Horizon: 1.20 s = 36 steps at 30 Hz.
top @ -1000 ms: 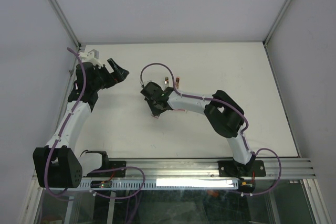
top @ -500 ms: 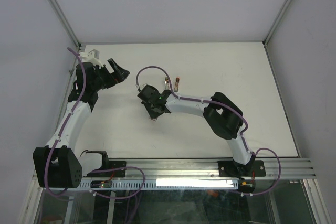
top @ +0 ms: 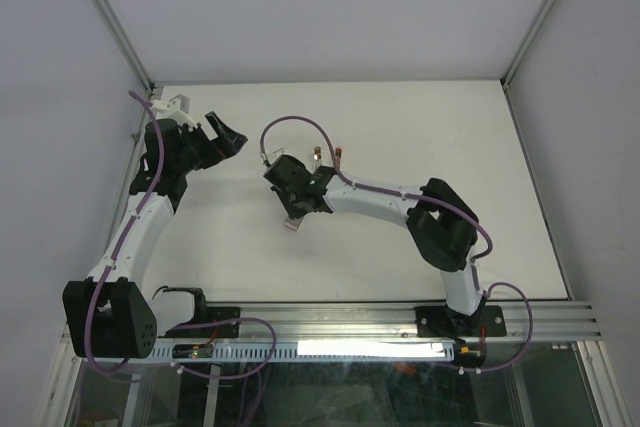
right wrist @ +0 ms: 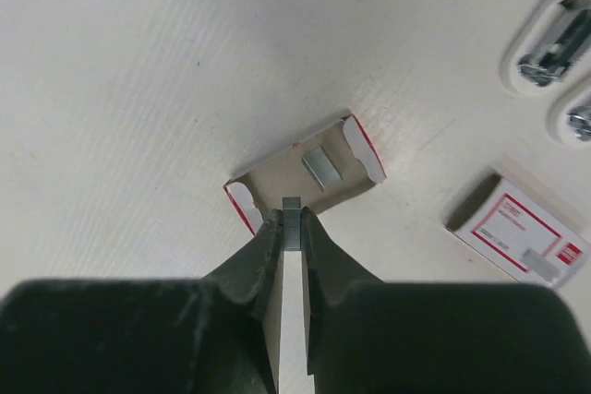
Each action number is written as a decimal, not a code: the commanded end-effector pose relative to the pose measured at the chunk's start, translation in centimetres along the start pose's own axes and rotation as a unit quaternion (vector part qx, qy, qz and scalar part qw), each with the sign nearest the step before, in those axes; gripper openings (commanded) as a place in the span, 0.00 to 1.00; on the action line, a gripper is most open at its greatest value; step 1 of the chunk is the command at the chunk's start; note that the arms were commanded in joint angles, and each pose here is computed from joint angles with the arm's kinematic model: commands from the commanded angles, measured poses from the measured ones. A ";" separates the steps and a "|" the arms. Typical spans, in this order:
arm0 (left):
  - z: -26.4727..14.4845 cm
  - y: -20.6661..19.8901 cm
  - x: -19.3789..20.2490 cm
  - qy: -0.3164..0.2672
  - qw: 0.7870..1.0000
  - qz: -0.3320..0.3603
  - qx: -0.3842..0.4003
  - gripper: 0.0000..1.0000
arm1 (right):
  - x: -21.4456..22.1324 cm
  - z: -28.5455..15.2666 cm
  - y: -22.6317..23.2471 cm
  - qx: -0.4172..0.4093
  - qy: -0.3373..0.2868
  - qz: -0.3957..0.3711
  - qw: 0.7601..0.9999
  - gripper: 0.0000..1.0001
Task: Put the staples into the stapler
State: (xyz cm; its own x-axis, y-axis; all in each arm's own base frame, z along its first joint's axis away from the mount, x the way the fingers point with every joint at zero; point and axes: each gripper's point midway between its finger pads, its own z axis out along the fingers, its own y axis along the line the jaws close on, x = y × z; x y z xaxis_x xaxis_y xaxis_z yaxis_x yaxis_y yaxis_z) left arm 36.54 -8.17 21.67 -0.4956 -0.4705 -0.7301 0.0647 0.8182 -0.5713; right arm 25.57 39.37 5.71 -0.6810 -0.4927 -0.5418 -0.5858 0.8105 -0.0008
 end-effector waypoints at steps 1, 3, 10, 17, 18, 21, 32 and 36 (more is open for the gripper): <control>-0.4 -0.7 -1.5 -0.030 0.999 0.004 0.015 0.97 | -2.7 -5.9 -1.8 0.023 -0.057 -0.002 0.998 0.09; -0.6 -0.8 -1.7 -0.034 0.999 0.006 0.016 0.97 | -1.0 -6.6 -3.6 0.058 -0.037 -0.006 0.998 0.08; -1.2 -1.0 -2.2 -0.047 0.999 0.013 0.013 0.97 | 5.6 -7.7 -9.7 0.177 0.034 -0.003 0.984 0.08; -1.4 -1.2 -2.3 -0.050 0.999 0.014 0.016 0.97 | 9.0 -7.3 -12.0 0.235 0.067 0.001 0.970 0.08; -1.4 -1.2 -2.3 -0.050 0.999 0.014 0.016 0.97 | 9.1 -7.2 -12.2 0.240 0.068 0.001 0.968 0.08; -1.5 -1.3 -2.3 -0.050 0.998 0.015 0.018 0.97 | 9.6 -6.7 -12.6 0.257 0.075 -0.004 0.964 0.08; -1.6 -1.4 -2.3 -0.051 0.998 0.015 0.019 0.97 | 11.5 -4.8 -13.4 0.291 0.095 -0.006 0.952 0.08; -1.6 -1.4 -2.4 -0.052 0.998 0.014 0.020 0.97 | 12.0 -4.7 -13.8 0.311 0.098 -0.008 0.945 0.08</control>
State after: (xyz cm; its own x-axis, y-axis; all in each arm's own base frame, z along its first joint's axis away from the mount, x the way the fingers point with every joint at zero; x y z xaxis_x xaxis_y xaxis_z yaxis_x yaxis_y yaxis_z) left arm 36.03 -8.09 22.65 -0.4677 -0.4711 -0.7479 0.0819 0.8194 -0.5673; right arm 22.72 21.11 2.80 -0.7827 -0.5372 -0.3144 -0.3444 0.7945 -0.5002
